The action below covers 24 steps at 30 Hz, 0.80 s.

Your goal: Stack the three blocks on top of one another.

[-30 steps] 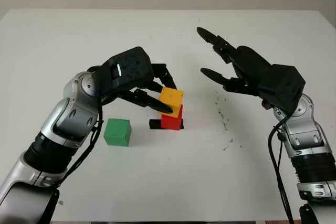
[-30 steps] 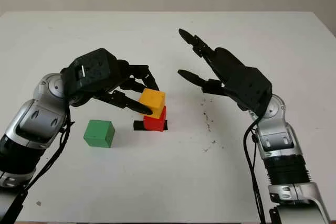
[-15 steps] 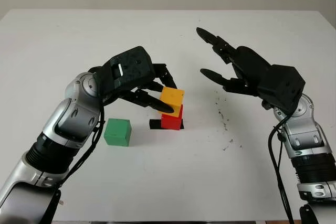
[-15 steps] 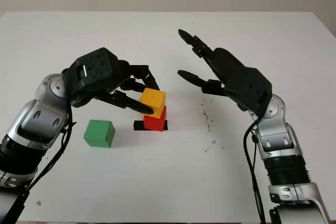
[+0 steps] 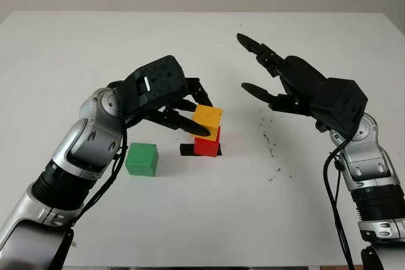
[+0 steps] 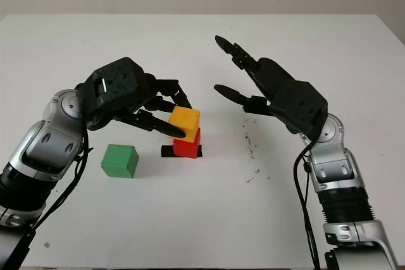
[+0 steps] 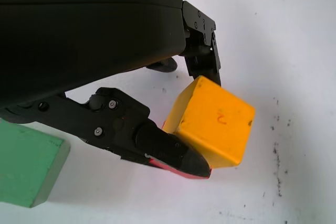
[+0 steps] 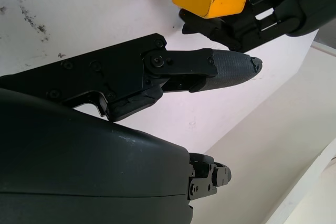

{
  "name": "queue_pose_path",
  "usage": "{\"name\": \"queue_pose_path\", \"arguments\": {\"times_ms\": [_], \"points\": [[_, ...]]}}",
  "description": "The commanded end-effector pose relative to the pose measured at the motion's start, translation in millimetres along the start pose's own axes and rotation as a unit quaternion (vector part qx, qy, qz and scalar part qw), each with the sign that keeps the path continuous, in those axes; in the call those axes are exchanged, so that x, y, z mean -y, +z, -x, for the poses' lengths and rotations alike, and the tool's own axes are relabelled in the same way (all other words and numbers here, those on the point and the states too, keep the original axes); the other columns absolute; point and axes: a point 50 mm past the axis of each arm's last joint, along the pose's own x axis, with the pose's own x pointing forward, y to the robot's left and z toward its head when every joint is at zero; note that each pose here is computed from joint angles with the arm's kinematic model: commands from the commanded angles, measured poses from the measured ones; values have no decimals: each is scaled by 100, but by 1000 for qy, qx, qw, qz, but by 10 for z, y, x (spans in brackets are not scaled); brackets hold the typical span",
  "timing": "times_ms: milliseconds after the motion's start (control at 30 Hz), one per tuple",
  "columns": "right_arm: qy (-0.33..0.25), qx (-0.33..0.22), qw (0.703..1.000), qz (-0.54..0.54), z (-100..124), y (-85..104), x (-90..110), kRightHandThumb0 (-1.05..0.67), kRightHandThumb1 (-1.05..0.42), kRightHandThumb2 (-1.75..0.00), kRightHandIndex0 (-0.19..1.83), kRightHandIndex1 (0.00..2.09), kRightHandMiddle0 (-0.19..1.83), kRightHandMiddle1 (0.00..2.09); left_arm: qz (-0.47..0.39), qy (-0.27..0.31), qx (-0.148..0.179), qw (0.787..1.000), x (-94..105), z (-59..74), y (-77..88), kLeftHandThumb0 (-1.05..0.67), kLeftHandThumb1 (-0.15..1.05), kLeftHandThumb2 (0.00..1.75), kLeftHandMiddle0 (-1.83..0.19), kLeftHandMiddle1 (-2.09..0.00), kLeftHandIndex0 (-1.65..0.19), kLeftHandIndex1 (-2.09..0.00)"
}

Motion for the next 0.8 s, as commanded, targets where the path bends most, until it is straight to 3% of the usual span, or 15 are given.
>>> {"name": "queue_pose_path", "arguments": {"times_ms": [0,67,200,500,667,767], "points": [[-3,6,1000,1,6,30,13,-76,-105,-39,-15,5,3,6,-21,2,2,1000,-23,42,50,-54,94,5,-4,-6,-14,-45],[-2,7,1000,0,6,29,12,-76,-105,-39,-16,5,3,5,-27,-2,-3,1000,-22,49,50,-56,93,5,0,-5,-15,-26],[0,5,1000,-2,6,15,14,-76,-105,-39,-16,5,2,5,-42,-20,-12,999,-20,74,60,-57,92,5,6,-3,-6,-13],[4,6,1000,1,6,20,15,-75,-105,-39,-16,5,1,5,-90,-59,-2,994,-28,130,72,-63,92,5,16,-2,11,-3],[2,7,1000,3,2,28,5,-76,-105,-39,-15,6,2,6,-75,-54,32,995,-95,202,44,-68,90,5,19,-1,18,-1],[1,6,1000,0,3,29,2,-76,-105,-39,-15,6,2,5,-61,-26,58,996,-234,336,48,-69,91,5,19,0,19,0]]}}
